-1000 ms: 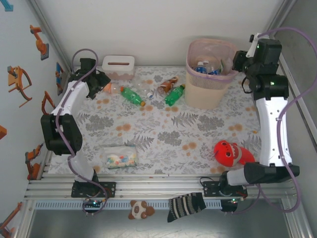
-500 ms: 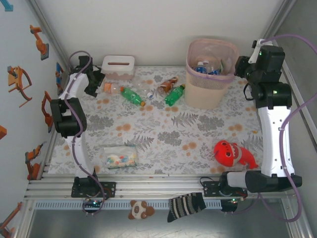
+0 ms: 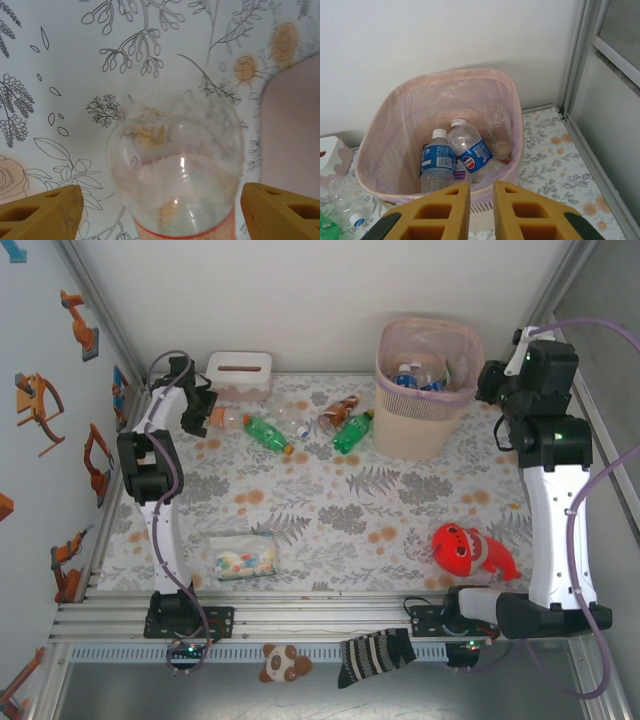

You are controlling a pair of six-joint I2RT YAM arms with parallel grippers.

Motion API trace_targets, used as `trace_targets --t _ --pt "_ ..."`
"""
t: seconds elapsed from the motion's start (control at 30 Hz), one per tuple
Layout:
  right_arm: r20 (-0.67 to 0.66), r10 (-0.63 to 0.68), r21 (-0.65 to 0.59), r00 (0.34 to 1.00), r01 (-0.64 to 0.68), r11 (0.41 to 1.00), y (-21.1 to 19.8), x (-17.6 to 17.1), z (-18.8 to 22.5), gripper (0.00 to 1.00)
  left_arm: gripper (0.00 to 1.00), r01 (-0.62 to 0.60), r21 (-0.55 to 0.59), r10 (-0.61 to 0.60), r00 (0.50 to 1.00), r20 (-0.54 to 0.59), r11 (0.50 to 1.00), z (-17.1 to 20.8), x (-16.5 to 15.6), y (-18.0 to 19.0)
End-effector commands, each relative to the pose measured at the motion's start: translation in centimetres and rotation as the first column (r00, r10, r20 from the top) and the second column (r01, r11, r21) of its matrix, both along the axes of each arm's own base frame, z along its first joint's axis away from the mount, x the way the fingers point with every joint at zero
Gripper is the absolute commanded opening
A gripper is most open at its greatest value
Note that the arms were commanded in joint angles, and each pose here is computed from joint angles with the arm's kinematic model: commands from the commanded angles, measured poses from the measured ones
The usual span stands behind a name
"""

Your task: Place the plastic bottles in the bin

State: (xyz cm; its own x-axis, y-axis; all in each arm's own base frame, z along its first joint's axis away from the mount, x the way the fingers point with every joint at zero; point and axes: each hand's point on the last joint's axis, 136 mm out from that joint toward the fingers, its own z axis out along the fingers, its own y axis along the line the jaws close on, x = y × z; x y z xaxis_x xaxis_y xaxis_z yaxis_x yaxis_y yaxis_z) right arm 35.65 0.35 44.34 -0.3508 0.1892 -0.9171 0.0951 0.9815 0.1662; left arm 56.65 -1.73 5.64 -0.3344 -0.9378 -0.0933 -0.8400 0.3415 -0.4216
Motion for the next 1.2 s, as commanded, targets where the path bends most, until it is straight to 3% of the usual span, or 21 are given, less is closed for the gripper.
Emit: trace_targets --t 0.0,0.2,0.43,0.7,0.87,0.97,1.03,1.17 --pt "0.010 -0.012 0.006 1.000 0.012 1.000 -0.2 -0.6 0.2 0.20 0.80 -0.032 -0.025 0.030 0.999 -0.041 0.999 -0.8 -0.3 -0.2" --pt "0.008 -0.015 0.030 1.000 0.015 0.999 -0.1 -0.9 -0.2 0.18 0.69 -0.059 -0.036 0.056 0.995 -0.081 0.998 -2.9 -0.6 -0.3" --pt "0.027 -0.020 0.037 0.999 0.019 0.999 -0.2 -1.7 0.4 0.18 0.60 -0.069 -0.016 0.068 0.996 -0.062 0.997 -2.5 -0.5 0.4" --pt "0.057 0.001 0.063 0.998 -0.005 0.998 0.3 -2.5 1.4 0.17 0.57 -0.065 0.051 0.062 0.997 0.047 0.997 1.8 -0.5 2.5" --pt "0.093 0.088 0.079 0.992 -0.096 0.992 1.8 -2.7 1.9 0.17 0.55 0.014 0.117 -0.037 0.979 0.198 0.993 6.2 -0.2 3.0" --pt "0.121 0.183 0.085 0.976 -0.194 0.977 3.5 -2.7 1.9 0.17 0.55 0.090 0.160 -0.136 0.940 0.312 0.983 9.2 -0.4 2.7" --pt "0.142 0.240 0.093 0.960 -0.254 0.963 4.5 -2.7 2.0 0.17 0.52 0.157 0.192 -0.223 0.888 0.401 0.969 11.3 -0.3 1.8" --pt "0.208 0.363 0.123 0.908 -0.392 0.912 7.0 -3.1 2.6 0.18 0.46 0.326 0.255 -0.414 0.714 0.565 0.910 15.5 -0.8 -1.3"
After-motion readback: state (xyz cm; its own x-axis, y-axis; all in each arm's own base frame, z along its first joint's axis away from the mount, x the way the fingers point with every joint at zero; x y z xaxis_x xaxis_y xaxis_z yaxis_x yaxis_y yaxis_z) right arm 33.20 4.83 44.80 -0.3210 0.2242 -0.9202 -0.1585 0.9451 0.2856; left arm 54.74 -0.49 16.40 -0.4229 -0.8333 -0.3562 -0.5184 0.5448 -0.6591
